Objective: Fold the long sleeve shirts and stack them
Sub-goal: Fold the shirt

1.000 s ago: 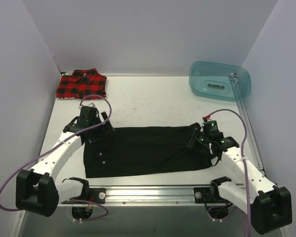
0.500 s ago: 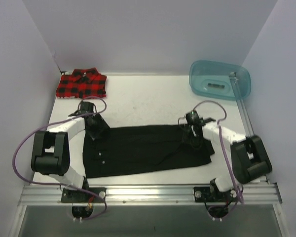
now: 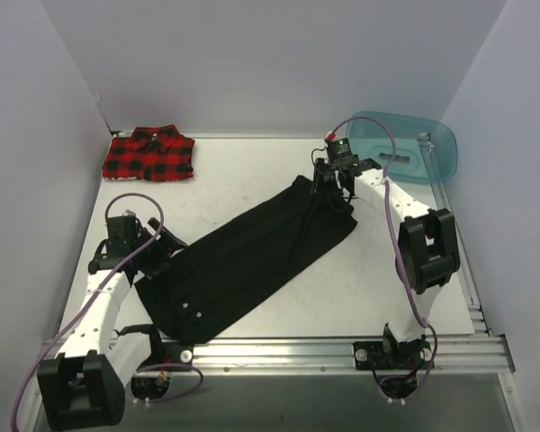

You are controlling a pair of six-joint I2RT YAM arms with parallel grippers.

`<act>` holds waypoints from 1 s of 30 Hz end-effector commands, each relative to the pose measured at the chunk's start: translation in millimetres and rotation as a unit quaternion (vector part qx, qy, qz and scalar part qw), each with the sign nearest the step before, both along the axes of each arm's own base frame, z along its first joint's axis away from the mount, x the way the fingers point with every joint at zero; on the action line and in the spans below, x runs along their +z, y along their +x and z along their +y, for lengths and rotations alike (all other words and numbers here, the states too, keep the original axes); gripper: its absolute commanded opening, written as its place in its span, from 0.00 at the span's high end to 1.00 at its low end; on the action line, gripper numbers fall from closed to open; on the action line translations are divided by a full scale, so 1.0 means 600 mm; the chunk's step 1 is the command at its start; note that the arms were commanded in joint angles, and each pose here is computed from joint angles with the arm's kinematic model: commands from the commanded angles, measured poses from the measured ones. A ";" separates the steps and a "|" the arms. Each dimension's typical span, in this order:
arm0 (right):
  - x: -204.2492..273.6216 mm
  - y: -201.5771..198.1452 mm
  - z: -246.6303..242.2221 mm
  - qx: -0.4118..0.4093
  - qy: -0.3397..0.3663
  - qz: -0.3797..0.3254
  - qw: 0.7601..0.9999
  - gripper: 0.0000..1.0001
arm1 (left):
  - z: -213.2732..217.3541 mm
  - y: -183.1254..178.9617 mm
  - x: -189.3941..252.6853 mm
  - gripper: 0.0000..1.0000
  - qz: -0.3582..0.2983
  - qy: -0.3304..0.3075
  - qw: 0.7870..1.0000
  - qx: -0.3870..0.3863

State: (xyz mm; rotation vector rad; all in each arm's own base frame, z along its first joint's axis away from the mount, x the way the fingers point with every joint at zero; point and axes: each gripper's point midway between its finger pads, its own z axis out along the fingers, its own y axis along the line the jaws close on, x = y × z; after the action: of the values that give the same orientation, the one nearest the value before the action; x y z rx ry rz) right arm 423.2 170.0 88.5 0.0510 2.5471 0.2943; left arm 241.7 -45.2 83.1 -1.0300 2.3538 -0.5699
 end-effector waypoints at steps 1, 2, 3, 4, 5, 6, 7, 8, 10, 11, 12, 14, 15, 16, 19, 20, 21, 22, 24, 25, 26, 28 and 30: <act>0.084 0.014 0.018 0.013 0.060 -0.041 0.997 0.69 | -0.030 0.042 0.084 0.13 -0.082 0.032 0.994 -0.070; 0.096 0.028 0.027 0.019 0.074 -0.060 0.995 0.69 | -0.040 0.060 0.089 0.13 -0.092 0.048 0.991 -0.085; 0.097 0.035 0.032 0.022 0.079 -0.065 0.995 0.69 | -0.055 0.079 0.112 0.13 -0.115 0.060 0.986 -0.107; 0.111 0.047 0.039 0.027 0.087 -0.075 0.993 0.69 | -0.087 0.085 0.118 0.13 -0.124 0.064 0.980 -0.141; 0.113 0.057 0.044 0.032 0.091 -0.081 0.992 0.68 | -0.106 0.107 0.112 0.13 -0.126 0.069 0.976 -0.161; 0.095 0.065 0.049 0.035 0.090 -0.072 0.993 0.68 | -0.120 0.118 0.110 0.13 -0.130 0.075 0.973 -0.178; 0.090 0.073 0.052 0.034 0.092 -0.069 0.993 0.68 | -0.135 0.140 0.127 0.13 -0.146 0.081 0.967 -0.190; 0.099 0.086 0.057 0.039 0.100 -0.077 0.991 0.68 | -0.161 0.155 0.106 0.13 -0.140 0.096 0.959 -0.226; 0.072 0.100 0.057 0.042 0.096 -0.066 0.992 0.67 | -0.198 0.197 0.103 0.10 -0.150 0.114 0.945 -0.266; 0.076 0.112 0.052 0.044 0.095 -0.072 0.992 0.66 | -0.224 0.203 0.099 0.09 -0.154 0.122 0.936 -0.293; 0.059 0.117 0.051 0.046 0.097 -0.062 0.992 0.66 | -0.236 0.217 0.101 0.08 -0.164 0.139 0.923 -0.318; 0.053 0.127 0.052 0.053 0.111 -0.056 0.991 0.65 | -0.271 0.255 0.101 0.07 -0.173 0.145 0.913 -0.341; 0.045 0.135 0.055 0.062 0.119 -0.052 0.990 0.65 | -0.284 0.266 0.100 0.07 -0.179 0.146 0.906 -0.355; 0.042 0.138 0.057 0.068 0.121 -0.051 0.989 0.65 | -0.300 0.275 0.076 0.07 -0.170 0.140 0.902 -0.371; 0.023 0.145 0.068 0.088 0.127 -0.042 0.987 0.65 | -0.348 0.314 0.069 0.09 -0.188 0.142 0.881 -0.410; 0.016 0.148 0.068 0.088 0.130 -0.038 0.987 0.65 | -0.363 0.330 0.081 0.11 -0.202 0.141 0.875 -0.417; 0.005 0.150 0.070 0.087 0.133 -0.031 0.987 0.65 | -0.378 0.334 0.078 0.12 -0.206 0.141 0.866 -0.434; -0.002 0.151 0.069 0.085 0.133 -0.027 0.987 0.65 | -0.388 0.337 0.050 0.12 -0.193 0.136 0.863 -0.446; -0.022 0.151 0.067 0.079 0.133 -0.015 0.988 0.65 | -0.405 0.350 0.047 0.15 -0.200 0.130 0.855 -0.460; -0.029 0.152 0.062 0.072 0.131 -0.011 0.989 0.65 | -0.413 0.350 0.026 0.16 -0.192 0.128 0.853 -0.468; -0.035 0.153 0.060 0.069 0.131 -0.008 0.989 0.65 | -0.422 0.352 0.024 0.16 -0.196 0.125 0.848 -0.477; -0.050 0.152 0.052 0.062 0.130 0.001 0.990 0.65 | -0.443 0.355 0.015 0.19 -0.201 0.119 0.840 -0.490; -0.059 0.153 0.048 0.058 0.129 0.004 0.990 0.65 | -0.461 0.358 0.016 0.20 -0.209 0.114 0.831 -0.503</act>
State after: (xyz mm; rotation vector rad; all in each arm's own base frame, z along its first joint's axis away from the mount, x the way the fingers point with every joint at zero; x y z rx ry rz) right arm 507.8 199.5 45.8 0.0004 2.5316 0.6458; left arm 445.1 -294.4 68.6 0.3819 2.4207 -0.6596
